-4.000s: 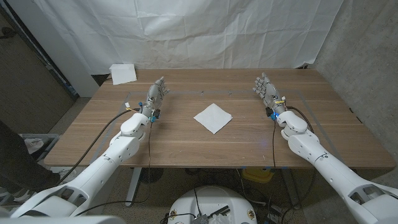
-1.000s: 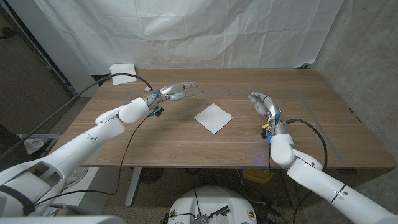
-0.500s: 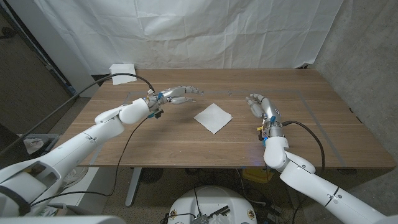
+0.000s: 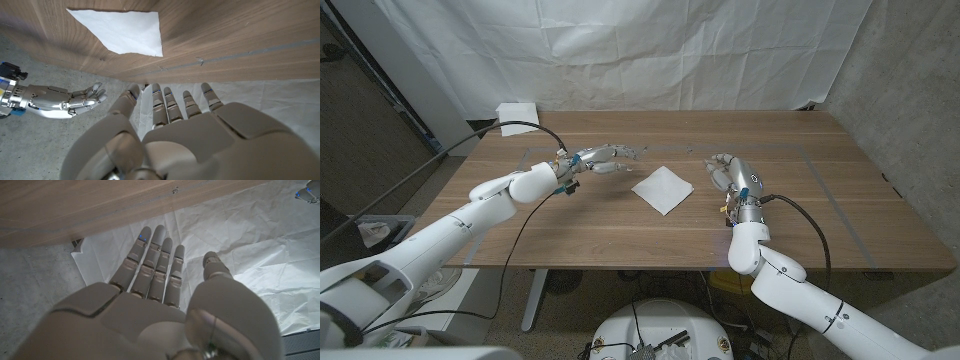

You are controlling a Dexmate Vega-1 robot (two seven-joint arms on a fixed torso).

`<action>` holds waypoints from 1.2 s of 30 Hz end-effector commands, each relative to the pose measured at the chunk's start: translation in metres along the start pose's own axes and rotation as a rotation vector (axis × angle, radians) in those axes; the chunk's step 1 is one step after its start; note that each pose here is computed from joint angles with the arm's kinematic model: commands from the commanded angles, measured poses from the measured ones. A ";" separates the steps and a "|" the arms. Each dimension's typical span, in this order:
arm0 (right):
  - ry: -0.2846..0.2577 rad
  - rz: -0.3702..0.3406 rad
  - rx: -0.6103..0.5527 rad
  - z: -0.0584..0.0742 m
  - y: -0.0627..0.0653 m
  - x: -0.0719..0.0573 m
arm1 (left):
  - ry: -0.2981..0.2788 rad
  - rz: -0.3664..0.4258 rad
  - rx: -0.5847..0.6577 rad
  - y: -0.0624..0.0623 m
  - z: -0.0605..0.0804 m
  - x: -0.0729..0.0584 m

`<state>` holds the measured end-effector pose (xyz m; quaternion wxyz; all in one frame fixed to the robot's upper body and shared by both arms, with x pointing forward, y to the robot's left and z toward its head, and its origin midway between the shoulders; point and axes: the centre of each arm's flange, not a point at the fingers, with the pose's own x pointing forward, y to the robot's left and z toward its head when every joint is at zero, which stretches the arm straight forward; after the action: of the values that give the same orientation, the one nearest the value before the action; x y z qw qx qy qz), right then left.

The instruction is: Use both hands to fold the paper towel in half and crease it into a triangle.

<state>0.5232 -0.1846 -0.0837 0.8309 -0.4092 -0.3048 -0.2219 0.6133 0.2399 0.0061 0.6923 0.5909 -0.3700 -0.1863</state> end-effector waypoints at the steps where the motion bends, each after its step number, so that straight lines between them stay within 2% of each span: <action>1: 0.015 -0.007 -0.066 0.019 0.019 -0.009 | 0.014 -0.075 0.041 -0.011 -0.007 0.005; 18: 0.047 0.012 -0.122 0.034 0.044 -0.008 | -0.002 -0.134 0.110 -0.020 -0.009 0.016; 23: 0.052 -0.007 -0.184 0.042 0.048 -0.008 | 0.001 -0.133 0.117 -0.020 -0.008 0.016; 30: 0.073 0.024 -0.266 0.050 0.054 -0.005 | 0.006 -0.141 0.120 -0.022 -0.009 0.015; 36: 0.106 0.064 -0.338 0.052 0.060 -0.004 | 0.006 -0.149 0.128 -0.026 -0.007 0.013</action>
<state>0.5362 -0.1263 -0.0959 0.7912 -0.4956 -0.2427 -0.2637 0.6322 0.2298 -0.0096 0.6450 0.6512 -0.3397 -0.2110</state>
